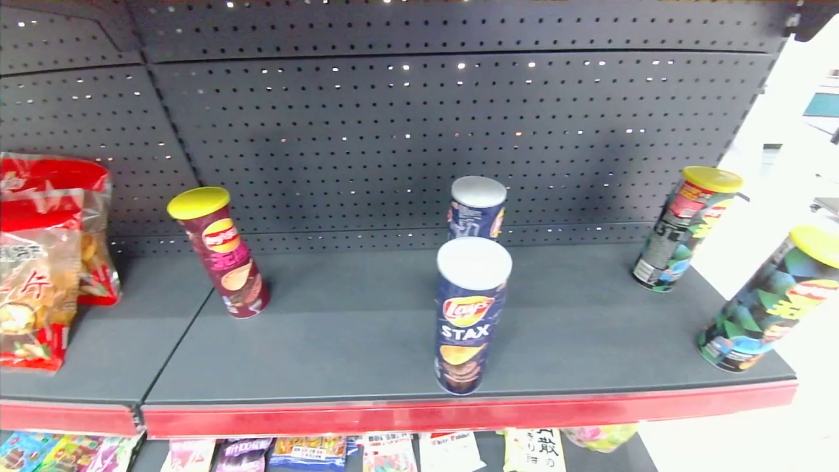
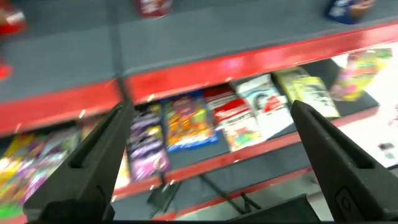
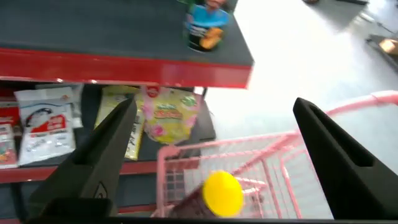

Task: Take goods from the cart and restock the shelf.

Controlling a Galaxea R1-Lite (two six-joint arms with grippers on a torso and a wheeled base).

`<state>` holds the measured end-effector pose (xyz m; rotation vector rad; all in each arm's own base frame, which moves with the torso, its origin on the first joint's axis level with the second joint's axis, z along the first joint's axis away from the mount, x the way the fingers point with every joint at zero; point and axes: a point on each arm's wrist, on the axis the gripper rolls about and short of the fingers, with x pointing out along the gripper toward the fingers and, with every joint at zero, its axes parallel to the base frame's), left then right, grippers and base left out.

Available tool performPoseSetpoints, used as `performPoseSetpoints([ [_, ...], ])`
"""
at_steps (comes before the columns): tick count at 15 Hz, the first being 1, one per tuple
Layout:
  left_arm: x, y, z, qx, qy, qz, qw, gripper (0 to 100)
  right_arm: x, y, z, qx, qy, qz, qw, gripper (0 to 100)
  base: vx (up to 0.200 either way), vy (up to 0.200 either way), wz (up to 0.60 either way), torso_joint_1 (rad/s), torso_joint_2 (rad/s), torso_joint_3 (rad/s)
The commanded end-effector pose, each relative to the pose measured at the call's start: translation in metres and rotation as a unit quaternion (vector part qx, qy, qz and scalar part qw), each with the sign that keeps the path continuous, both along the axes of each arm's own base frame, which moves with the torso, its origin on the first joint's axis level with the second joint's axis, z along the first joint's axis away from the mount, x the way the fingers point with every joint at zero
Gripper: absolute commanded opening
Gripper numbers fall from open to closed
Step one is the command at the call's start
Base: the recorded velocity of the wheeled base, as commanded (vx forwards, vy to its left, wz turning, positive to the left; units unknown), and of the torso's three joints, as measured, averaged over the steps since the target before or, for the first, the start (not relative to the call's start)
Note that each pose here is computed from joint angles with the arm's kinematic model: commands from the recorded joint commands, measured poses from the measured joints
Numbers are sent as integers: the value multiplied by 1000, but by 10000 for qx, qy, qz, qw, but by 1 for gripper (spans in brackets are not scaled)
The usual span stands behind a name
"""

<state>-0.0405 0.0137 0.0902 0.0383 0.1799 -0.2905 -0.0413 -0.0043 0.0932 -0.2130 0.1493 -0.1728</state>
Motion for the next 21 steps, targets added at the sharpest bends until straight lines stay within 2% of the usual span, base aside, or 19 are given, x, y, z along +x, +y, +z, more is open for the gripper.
performPoseSetpoints([
  [1, 0, 0, 0, -3, -9, -4, 10000, 100, 0, 0, 0, -4, 12, 7, 10000, 100, 0, 0, -600, -2, 2, -2],
  [4, 0, 0, 0, -3, -1, -19, 10000, 100, 0, 0, 0, 11, 9, 5, 10000, 100, 0, 0, 0, 0, 0, 0],
  [5, 1, -1, 1, 23, 79, -74, 9999, 100, 0, 0, -1, 31, 12, -14, 10000, 100, 0, 0, 0, 0, 0, 0],
  [6, 5, -2, 8, -10, 203, -355, 9992, 100, 0, 0, 0, 56, -7, -1, 10000, 100, 0, 0, 0, 0, 0, 0],
  [7, 20, -9, 39, -195, 338, -761, 9963, 100, 1, 0, -2, 102, -8, 8, 9999, 100, 0, 0, 0, 0, 0, 0],
  [8, 49, -20, 73, -528, 504, -767, 9944, 100, 3, 0, -2, 221, -128, 41, 9997, 100, 0, 0, 0, 0, 0, 0],
  [9, 82, -31, 98, -673, 576, -700, 9936, 100, 6, 1, -4, 409, -269, 161, 9987, 100, 0, 0, 0, 0, 0, 0],
  [10, 82, -31, 98, -673, 576, -700, 9936, 100, 6, 1, -4, 409, -269, 161, 9987, 100, 0, 0, 0, 0, 0, 0],
  [11, 133, -49, 105, -33, 977, -682, 9929, 100, 9, 1, -5, 470, -438, 192, 9977, 100, 0, 0, 0, 0, 0, 0],
  [12, 151, -54, 102, 309, 1200, -554, 9907, 100, 9, 1, -5, 455, -436, 194, 9978, 100, 0, 0, 0, 0, 0, 0],
  [13, 160, -58, 102, 394, 1300, -496, 9895, 100, 9, 1, -5, 455, -436, 194, 9978, 100, 0, 0, 0, 0, 0, 0],
  [14, 184, -74, 99, 529, 1625, -601, 9835, 100, 9, 1, -5, 453, -436, 178, 9979, 100, 0, 0, 0, 0, 0, 0],
  [15, 192, -81, 96, 562, 1782, -639, 9803, 100, 9, 1, -5, 452, -437, 171, 9979, 100, 0, 0, 0, 0, 0, 0],
  [16, 204, -94, 84, 753, 2103, -683, 9723, 100, 9, 1, -5, 446, -443, 187, 9978, 100, 0, 0, 0, 0, 0, 0],
  [17, 211, -100, 75, 886, 2297, -670, 9669, 100, 9, 1, -5, 454, -444, 186, 9978, 100, 0, 0, 0, 0, 0, 0],
  [18, 214, -107, 68, 954, 2461, -732, 9618, 100, 9, 1, -5, 469, -439, 185, 9978, 100, 0, 0, 0, 0, 0, 0],
  [21, 222, -123, 54, 972, 2823, -801, 9510, 100, 9, 1, -6, 470, -446, 193, 9977, 100, 0, 0, 0, 0, 0, 0],
])
